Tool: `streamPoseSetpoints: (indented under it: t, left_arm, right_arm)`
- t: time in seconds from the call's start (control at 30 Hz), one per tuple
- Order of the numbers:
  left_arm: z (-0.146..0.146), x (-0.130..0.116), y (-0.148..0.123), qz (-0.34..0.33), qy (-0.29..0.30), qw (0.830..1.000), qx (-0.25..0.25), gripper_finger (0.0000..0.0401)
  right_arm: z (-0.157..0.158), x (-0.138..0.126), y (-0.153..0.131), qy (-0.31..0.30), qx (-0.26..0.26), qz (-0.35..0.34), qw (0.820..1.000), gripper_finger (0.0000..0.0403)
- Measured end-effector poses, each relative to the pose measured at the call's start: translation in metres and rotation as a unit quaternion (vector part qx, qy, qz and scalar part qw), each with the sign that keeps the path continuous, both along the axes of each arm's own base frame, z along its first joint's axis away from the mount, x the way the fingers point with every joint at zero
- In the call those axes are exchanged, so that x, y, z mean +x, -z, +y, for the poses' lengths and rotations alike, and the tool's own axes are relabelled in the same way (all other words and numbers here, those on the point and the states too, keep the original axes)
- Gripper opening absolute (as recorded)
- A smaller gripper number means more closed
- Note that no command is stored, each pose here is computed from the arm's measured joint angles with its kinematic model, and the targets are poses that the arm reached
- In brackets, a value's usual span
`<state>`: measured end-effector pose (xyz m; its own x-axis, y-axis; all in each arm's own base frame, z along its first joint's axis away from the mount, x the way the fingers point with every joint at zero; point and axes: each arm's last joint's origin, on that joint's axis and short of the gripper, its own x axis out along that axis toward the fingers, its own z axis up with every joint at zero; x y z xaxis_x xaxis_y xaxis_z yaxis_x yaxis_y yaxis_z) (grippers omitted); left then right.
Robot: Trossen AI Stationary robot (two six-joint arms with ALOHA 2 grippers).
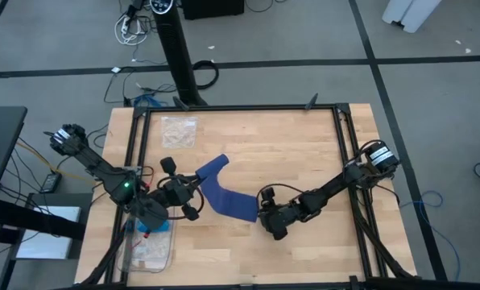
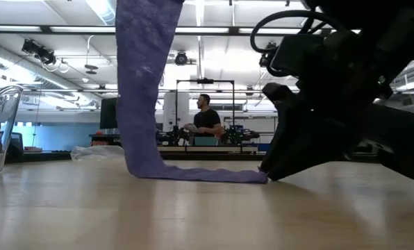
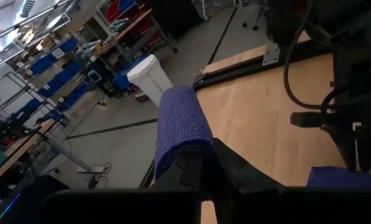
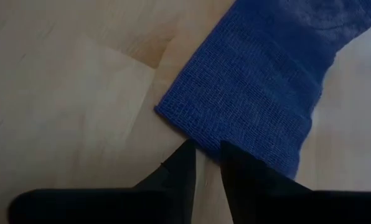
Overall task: Roll bandage
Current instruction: Roll the blue bandage
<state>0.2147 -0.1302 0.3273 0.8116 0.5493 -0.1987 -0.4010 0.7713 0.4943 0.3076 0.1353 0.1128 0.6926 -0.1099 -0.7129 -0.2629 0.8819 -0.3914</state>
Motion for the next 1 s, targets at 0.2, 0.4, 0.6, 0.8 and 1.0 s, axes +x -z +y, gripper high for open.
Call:
streamPoseSetpoints:
  t: [0.2,0.4,0.6,0.8,1.0]
  left_arm:
    - [0.003,0.001,0.012,0.013,-0.009,1.0,0.011,0.0016]
    - [0.005,0.001,0.017,0.019,-0.017,0.999,0.021,0.0016]
    - [0.006,0.0,0.016,0.024,-0.032,0.998,0.055,0.0016]
    - [0.003,0.005,0.005,0.048,-0.024,0.99,0.129,0.0016]
    - [-0.005,0.009,-0.01,0.037,0.04,0.986,0.161,0.0016]
  right_arm:
    - [0.0,0.003,-0.003,-0.014,0.0,0.002,1.0,0.001]
    - [0.013,0.005,-0.01,-0.021,-0.004,-0.014,1.0,0.0003]
    - [0.037,0.007,-0.029,-0.031,-0.015,-0.034,0.999,0.0002]
    - [0.049,0.016,-0.054,0.027,-0.015,-0.065,0.997,0.0018]
    - [0.056,0.007,-0.085,0.013,-0.008,-0.098,0.995,0.0014]
